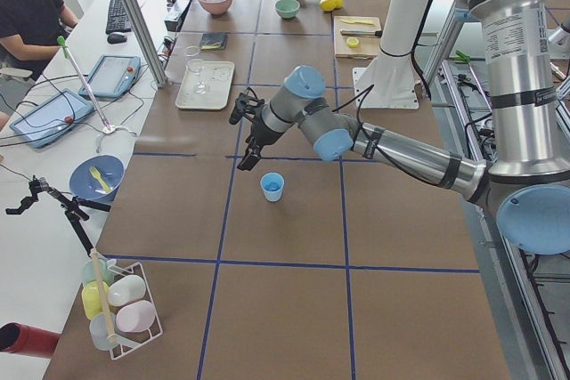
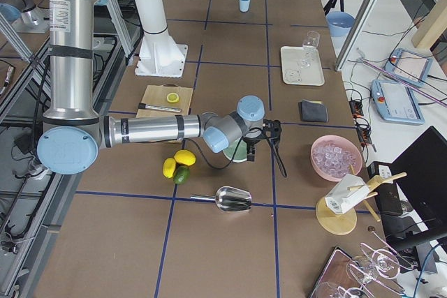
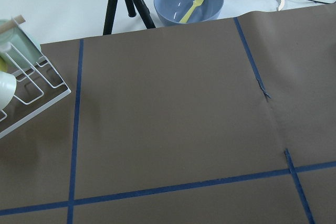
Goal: Pour ice into bowl
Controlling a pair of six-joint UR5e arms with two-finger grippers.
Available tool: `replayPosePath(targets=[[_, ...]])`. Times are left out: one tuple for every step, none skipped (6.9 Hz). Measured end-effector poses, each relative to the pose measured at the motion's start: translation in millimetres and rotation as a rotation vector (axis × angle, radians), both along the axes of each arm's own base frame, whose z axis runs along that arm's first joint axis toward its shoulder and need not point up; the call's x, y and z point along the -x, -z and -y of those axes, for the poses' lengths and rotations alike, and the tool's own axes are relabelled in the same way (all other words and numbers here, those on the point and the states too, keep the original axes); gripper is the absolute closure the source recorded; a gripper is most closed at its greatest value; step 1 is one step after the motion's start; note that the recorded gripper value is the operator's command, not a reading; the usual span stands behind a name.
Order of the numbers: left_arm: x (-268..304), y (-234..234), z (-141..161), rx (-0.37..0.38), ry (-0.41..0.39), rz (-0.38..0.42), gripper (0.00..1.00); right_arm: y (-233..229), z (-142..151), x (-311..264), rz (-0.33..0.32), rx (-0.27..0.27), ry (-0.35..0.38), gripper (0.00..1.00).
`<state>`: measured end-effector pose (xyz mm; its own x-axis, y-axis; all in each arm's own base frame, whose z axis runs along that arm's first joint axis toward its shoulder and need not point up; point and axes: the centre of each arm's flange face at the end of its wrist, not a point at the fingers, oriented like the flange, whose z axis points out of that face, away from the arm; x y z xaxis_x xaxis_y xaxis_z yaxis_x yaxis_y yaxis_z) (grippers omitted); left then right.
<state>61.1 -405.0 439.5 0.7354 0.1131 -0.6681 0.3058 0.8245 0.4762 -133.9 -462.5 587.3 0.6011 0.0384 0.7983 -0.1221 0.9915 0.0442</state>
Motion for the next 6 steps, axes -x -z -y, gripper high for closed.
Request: replayPosePath(targets=[[-1, 0, -14, -0.011, 0.017, -0.005, 0.0, -9, -14, 11, 0.003, 0.003, -0.004, 0.0], [-1, -1, -20, -0.018, 0.025, -0.013, 0.0, -18, -25, 18, 0.0, 0.017, -0.003, 0.0], [-2, -1, -23, -0.021, 0.026, -0.015, 0.0, -27, -31, 20, -0.012, 0.028, -0.003, 0.24], [-4, -2, -24, -0.023, 0.025, -0.013, 0.0, -35, -34, 22, -0.027, 0.035, -0.005, 0.72], [-8, -2, -24, -0.025, 0.024, -0.009, 0.0, -39, -35, 24, -0.037, 0.037, -0.006, 1.0], [-12, -3, -24, -0.029, 0.027, 0.001, 0.0, -39, -36, 28, -0.042, 0.035, 0.0, 1.0]])
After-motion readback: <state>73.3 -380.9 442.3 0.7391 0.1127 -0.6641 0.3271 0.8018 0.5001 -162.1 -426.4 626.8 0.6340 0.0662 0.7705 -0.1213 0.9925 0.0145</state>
